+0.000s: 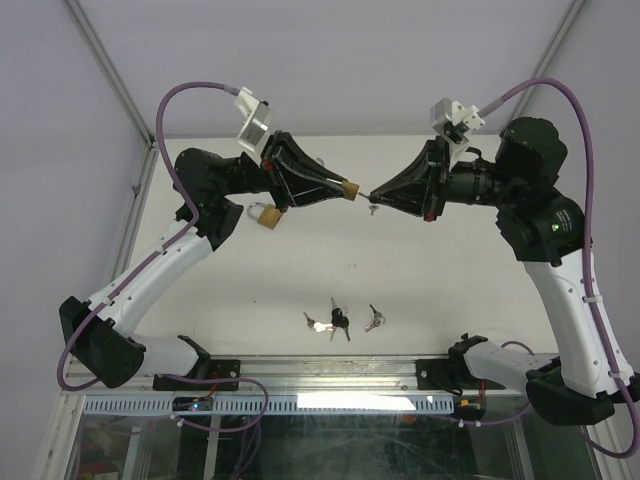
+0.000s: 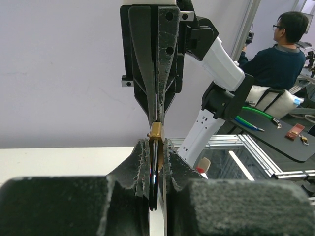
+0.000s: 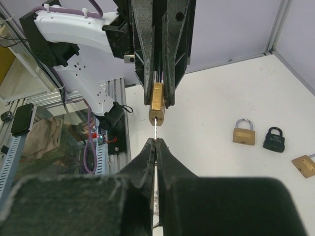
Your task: Unlock with the key
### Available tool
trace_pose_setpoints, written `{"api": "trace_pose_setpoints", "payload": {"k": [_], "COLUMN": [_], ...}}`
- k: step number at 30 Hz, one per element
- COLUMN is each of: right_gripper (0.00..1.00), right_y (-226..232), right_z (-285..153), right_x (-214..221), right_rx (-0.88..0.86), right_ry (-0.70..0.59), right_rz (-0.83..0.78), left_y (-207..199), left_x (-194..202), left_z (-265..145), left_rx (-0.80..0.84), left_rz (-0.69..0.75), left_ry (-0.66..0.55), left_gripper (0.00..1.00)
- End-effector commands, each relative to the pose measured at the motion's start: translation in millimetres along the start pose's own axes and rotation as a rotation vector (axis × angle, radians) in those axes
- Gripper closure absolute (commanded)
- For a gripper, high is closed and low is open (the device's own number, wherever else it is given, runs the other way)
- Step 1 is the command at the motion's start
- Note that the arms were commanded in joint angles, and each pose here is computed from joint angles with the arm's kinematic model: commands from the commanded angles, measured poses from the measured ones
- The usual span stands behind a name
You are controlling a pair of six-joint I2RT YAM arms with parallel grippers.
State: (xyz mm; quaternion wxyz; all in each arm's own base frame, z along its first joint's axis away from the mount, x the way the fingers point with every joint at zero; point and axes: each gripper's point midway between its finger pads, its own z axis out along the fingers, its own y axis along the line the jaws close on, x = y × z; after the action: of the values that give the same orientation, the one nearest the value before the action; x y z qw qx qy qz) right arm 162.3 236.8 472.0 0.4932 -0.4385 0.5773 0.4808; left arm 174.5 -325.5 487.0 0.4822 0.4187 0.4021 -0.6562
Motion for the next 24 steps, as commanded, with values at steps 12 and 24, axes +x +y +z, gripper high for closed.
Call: {"api": "trace_pose_setpoints", "payload": {"k": [12,24], "right_gripper": [1.0,1.0], "right_y": [-0.2,3.8], "right_z": [1.0,0.6], "right_x": [-8.7,-14.0], "right_rx": [-0.002,-0.018], "right_ry": [-0.023,-0.034], "right_rz": [-0.041,-0.052], "left_y": [-17.3,-11.8], "left_x": [-27.2,-16.5], "left_z": [9.3,11.5], "left_rx": [0.031,0.018], "left_rz": [0.091,0.065], "left_ry": [-0.064,-0.044], "left_gripper": [1.0,1.0]}}
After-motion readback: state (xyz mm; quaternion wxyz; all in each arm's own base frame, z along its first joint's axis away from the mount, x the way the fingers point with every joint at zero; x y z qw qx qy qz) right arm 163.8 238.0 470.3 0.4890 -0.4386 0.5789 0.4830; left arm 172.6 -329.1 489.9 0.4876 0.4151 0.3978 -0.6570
